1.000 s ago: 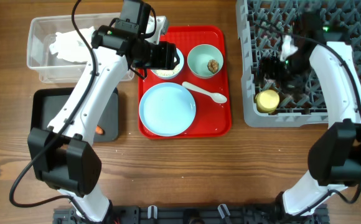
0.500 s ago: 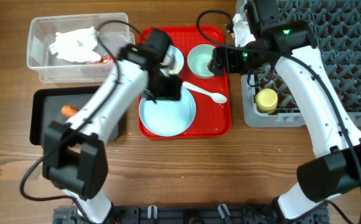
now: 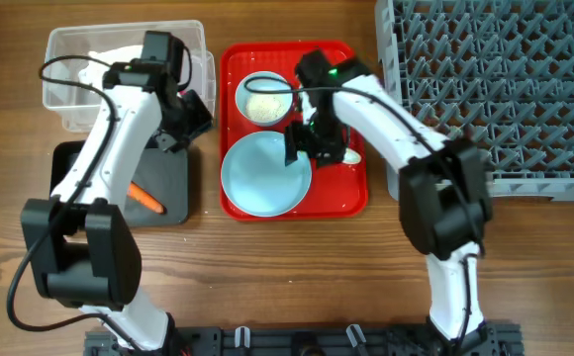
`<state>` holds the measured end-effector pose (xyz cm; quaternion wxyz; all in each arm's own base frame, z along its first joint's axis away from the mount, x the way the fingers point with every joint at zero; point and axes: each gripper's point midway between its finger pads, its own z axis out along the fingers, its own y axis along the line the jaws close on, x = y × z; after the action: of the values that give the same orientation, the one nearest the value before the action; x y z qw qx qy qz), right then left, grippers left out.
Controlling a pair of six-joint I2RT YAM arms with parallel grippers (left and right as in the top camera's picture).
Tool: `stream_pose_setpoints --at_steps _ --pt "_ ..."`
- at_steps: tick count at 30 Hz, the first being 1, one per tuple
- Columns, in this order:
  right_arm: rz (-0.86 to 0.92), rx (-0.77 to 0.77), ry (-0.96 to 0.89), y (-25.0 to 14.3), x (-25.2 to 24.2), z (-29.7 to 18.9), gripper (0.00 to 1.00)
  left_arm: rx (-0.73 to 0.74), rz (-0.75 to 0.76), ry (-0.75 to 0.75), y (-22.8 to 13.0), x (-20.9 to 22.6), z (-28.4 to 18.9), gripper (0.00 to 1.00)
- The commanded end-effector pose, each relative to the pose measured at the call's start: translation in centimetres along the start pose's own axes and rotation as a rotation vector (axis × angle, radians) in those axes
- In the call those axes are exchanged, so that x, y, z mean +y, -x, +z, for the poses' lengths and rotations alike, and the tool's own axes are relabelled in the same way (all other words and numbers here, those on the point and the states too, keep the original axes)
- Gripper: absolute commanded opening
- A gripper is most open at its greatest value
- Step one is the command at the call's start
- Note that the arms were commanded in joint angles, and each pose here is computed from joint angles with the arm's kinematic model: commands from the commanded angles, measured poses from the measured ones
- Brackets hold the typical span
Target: Sort waste into correct bins and load items into the dishwasher rack
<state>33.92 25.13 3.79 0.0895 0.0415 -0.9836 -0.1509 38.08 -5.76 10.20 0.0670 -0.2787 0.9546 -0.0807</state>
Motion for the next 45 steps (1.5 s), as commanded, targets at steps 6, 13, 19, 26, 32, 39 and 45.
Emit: stream_pose_setpoints --at_steps 6,13,19,26,32,39,45 --pt "0.053 0.086 -0.032 -0.5 -0.5 4.6 0.19 -0.020 -0.046 0.001 0.4 0.7 -0.9 0.45" --pt "0.027 0.096 -0.027 -1.1 -0.3 3.7 0.04 -0.020 -0.046 0.001 0.4 0.8 -0.9 0.64" --pt "-0.119 -0.203 -0.035 -1.0 1.8 -7.7 0.04 -0.020 -0.046 0.001 0.4 0.8 -0.9 0.83" --pt "0.050 -0.737 -0.355 -1.4 -6.4 -24.8 0.04 -0.020 -0.046 0.001 0.4 0.7 -0.9 1.00" --pt "0.422 -1.163 -0.805 0.8 -19.5 -38.0 0.05 -0.020 -0.046 0.001 0.4 0.7 -0.9 1.00" --pt "0.714 -1.201 -0.953 1.2 -31.6 -40.6 0.04 -0.020 -0.046 0.001 0.4 0.7 -0.9 1.00" --pt "0.760 -1.036 -1.016 2.9 -37.1 -35.8 0.04 -0.020 -0.046 0.001 0.4 0.7 -0.9 1.00"
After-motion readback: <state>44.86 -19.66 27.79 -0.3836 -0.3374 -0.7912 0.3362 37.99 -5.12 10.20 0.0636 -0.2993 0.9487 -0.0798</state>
